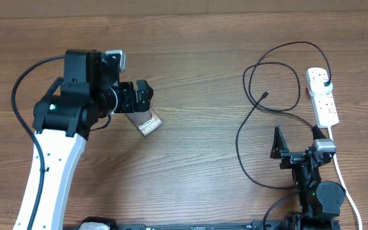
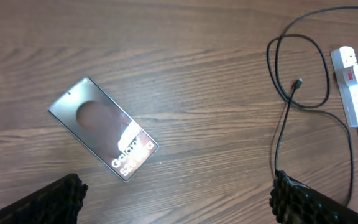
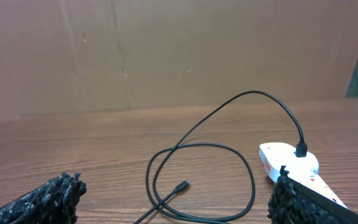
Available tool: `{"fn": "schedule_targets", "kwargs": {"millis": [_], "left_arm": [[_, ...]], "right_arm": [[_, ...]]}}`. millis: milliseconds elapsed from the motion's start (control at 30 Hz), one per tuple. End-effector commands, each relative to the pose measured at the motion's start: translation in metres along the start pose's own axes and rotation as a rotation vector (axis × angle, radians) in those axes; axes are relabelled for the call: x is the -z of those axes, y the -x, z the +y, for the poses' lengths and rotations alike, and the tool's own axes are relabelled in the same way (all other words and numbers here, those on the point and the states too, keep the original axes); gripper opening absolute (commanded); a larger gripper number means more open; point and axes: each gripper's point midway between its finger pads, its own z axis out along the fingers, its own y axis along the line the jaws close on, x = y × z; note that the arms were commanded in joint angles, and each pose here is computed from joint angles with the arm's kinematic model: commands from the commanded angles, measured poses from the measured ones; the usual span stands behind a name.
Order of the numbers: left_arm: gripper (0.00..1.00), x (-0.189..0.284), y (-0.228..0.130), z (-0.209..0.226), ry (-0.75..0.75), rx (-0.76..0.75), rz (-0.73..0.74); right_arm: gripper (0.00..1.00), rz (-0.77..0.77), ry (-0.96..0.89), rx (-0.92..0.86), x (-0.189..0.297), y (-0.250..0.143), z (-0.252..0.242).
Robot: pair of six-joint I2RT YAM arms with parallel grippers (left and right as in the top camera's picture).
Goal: Plug charger to phone and switch on socket
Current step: 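Move the left gripper over the silver phone and lower onto it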
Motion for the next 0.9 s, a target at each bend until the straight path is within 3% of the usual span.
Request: {"fn": "schedule_targets", "kwargs": {"millis": [0, 233, 467, 700, 867], "left_arm": [[1.0, -0.005, 0.004, 0.005, 0.031, 0.164, 0.005], [1.0, -0.003, 0.003, 0.041, 0.233, 0.437, -0.046], [1.0, 0.008, 0.012, 0.053, 0.331, 0.544, -0.081], [1.0, -0.004, 0.029, 0.055, 0.407, 0.567, 0.025], [1.0, -0.041, 0.023, 0.058, 0.432, 0.609, 0.169]], "right_arm": [[1.0, -0.004, 0.009, 0.005, 0.0, -0.002, 0.002], [1.0, -0.004, 0.009, 0.005, 0.0, -0.002, 0.002], [1.0, -0.004, 0.009, 0.005, 0.0, -0.002, 0.002], [1.0, -0.004, 0.009, 0.005, 0.0, -0.002, 0.002], [1.0, -0.004, 0.009, 0.005, 0.0, -0.002, 0.002]]}}
